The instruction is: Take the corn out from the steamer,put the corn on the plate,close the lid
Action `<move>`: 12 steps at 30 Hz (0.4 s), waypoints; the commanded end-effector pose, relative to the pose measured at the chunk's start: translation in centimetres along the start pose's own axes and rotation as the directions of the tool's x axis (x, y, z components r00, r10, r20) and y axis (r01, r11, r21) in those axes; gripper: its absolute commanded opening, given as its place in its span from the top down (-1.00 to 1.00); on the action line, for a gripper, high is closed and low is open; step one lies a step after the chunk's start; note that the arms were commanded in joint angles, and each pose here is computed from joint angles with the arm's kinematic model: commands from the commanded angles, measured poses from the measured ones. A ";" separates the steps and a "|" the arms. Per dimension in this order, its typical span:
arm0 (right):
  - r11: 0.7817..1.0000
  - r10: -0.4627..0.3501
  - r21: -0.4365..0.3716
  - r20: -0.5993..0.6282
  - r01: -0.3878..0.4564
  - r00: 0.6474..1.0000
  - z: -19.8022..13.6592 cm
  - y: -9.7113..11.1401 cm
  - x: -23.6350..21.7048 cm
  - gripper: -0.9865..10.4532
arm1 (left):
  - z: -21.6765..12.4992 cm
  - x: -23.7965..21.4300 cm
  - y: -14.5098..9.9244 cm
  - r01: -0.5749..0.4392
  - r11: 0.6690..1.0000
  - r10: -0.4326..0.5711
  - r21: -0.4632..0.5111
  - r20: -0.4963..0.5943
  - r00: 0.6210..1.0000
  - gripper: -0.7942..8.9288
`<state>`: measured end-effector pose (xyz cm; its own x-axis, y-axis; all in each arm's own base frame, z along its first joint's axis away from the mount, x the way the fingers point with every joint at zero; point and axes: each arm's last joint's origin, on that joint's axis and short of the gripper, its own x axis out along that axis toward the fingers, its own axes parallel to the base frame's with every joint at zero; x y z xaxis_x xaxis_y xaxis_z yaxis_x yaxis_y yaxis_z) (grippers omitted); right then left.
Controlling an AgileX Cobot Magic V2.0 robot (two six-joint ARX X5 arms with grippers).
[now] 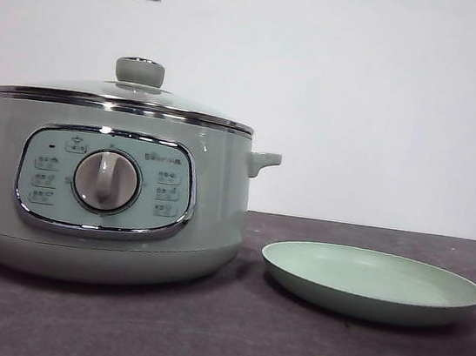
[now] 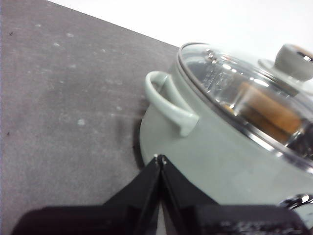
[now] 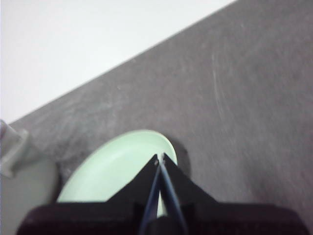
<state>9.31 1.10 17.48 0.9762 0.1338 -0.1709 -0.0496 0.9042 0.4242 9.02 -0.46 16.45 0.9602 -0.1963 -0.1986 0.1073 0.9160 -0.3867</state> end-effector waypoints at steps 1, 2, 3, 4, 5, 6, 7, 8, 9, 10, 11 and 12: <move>1.000 0.005 -0.023 0.011 -0.005 1.000 1.9 0.9 -0.4 0.84 | 1.8 -0.8 -0.8 0.012 1.000 -0.012 0.011 0.029 0.999 0.85; 1.000 0.002 -0.028 0.004 -0.002 1.000 2.5 1.2 -0.4 0.84 | 2.3 -1.0 -1.1 0.011 1.000 -0.012 0.015 0.026 1.000 0.85; 0.999 -0.001 -0.035 -0.005 0.001 1.000 3.1 1.5 -0.4 0.84 | 2.8 -1.1 -1.3 0.010 1.000 -0.010 0.021 0.023 1.000 0.85; 0.999 -0.002 -0.047 -0.017 0.001 1.000 3.9 1.8 -0.4 0.84 | 3.4 -1.3 -1.6 0.007 0.999 -0.008 0.031 0.016 1.000 0.85; 0.998 0.005 -0.060 -0.030 -0.007 1.000 4.5 2.2 -0.4 0.84 | 3.9 -1.4 -1.8 0.006 0.999 -0.006 0.037 0.011 1.000 0.85; 0.997 0.011 -0.076 -0.043 -0.014 0.999 5.1 2.5 -0.4 0.84 | 4.5 -1.5 -2.0 0.005 0.999 -0.005 0.044 0.007 1.000 0.85; 0.995 0.014 -0.097 -0.061 -0.020 0.998 5.9 2.9 -0.3 0.84 | 5.2 -1.6 -2.3 0.002 0.998 -0.002 0.056 -0.001 1.000 0.85; 0.993 0.021 -0.116 -0.076 -0.030 0.997 6.6 3.3 -0.1 0.84 | 5.7 -1.6 -2.5 0.001 0.998 -0.001 0.064 -0.007 1.000 0.85; 0.990 0.030 -0.132 -0.092 -0.042 0.995 7.2 3.6 0.0 0.84 | 6.3 -1.6 -2.8 0.004 0.997 -0.003 0.076 -0.014 1.000 0.85; 0.986 0.044 -0.153 -0.116 -0.061 0.992 8.0 4.0 0.2 0.84 | 7.1 -1.6 -3.1 0.019 0.995 -0.017 0.094 -0.027 1.000 0.85; 0.983 0.055 -0.166 -0.135 -0.078 0.989 8.6 4.3 0.5 0.84 | 7.7 -1.5 -3.4 0.037 0.994 -0.033 0.107 -0.036 0.999 0.85; 0.980 0.071 -0.173 -0.158 -0.098 0.985 9.1 4.7 0.7 0.84 | 8.3 -1.4 -3.6 0.057 0.991 -0.052 0.125 -0.048 0.998 0.85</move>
<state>11.44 1.67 26.98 0.9286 0.2478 -0.2761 -0.1540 0.9345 0.3208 9.24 -0.59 25.04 0.9435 -0.2422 -0.2262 0.1602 0.9309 -0.3283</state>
